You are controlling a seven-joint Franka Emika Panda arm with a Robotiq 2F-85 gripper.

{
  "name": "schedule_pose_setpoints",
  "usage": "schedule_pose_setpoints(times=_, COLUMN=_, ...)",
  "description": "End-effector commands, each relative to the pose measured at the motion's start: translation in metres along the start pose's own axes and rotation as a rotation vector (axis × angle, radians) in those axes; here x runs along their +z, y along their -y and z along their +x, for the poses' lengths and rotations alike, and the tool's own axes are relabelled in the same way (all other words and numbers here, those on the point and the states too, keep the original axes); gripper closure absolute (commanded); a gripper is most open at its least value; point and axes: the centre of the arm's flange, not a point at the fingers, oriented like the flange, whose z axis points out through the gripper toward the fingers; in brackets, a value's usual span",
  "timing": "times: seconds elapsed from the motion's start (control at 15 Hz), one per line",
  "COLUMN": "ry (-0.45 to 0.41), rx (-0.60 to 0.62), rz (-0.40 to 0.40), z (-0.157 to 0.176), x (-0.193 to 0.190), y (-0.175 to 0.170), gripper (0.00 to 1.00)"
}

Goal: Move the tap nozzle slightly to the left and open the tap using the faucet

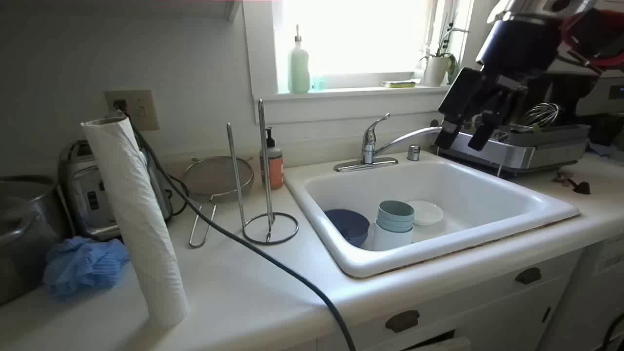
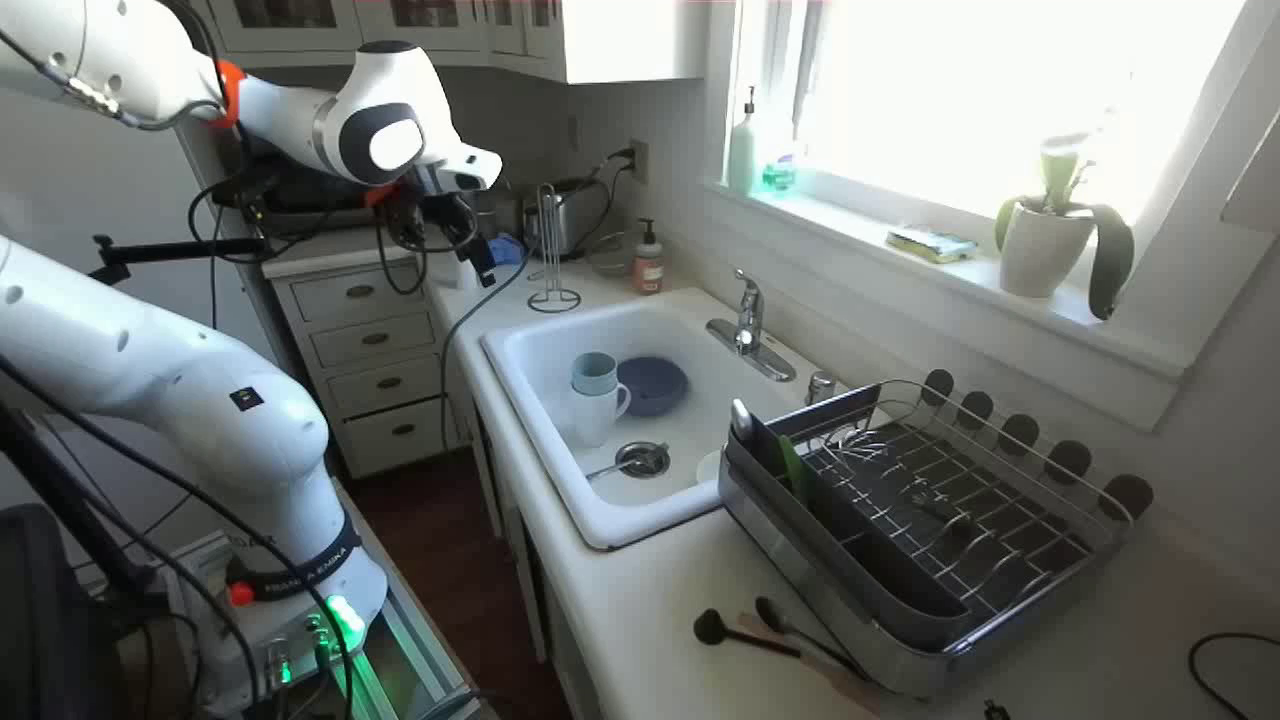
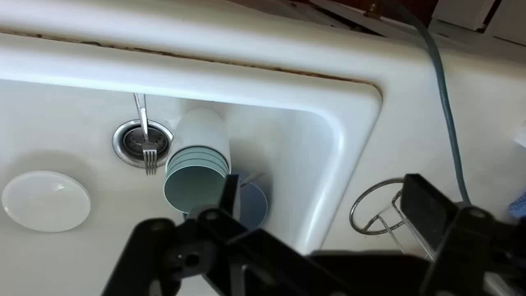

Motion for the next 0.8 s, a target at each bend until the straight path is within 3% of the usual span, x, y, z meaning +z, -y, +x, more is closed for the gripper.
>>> schedule_pose_setpoints(times=0.0, ry=0.0, rx=0.0, rz=0.0, z=0.0, x=0.0, y=0.0, gripper=0.0)
schedule_pose_setpoints(times=0.4, ry=0.0, rx=0.0, rz=0.0, z=0.0, x=0.0, y=0.0, gripper=0.0)
schedule_pose_setpoints(times=0.73, ry=0.058, rx=-0.026, rz=-0.02, z=0.052, x=-0.003, y=-0.053, gripper=0.0)
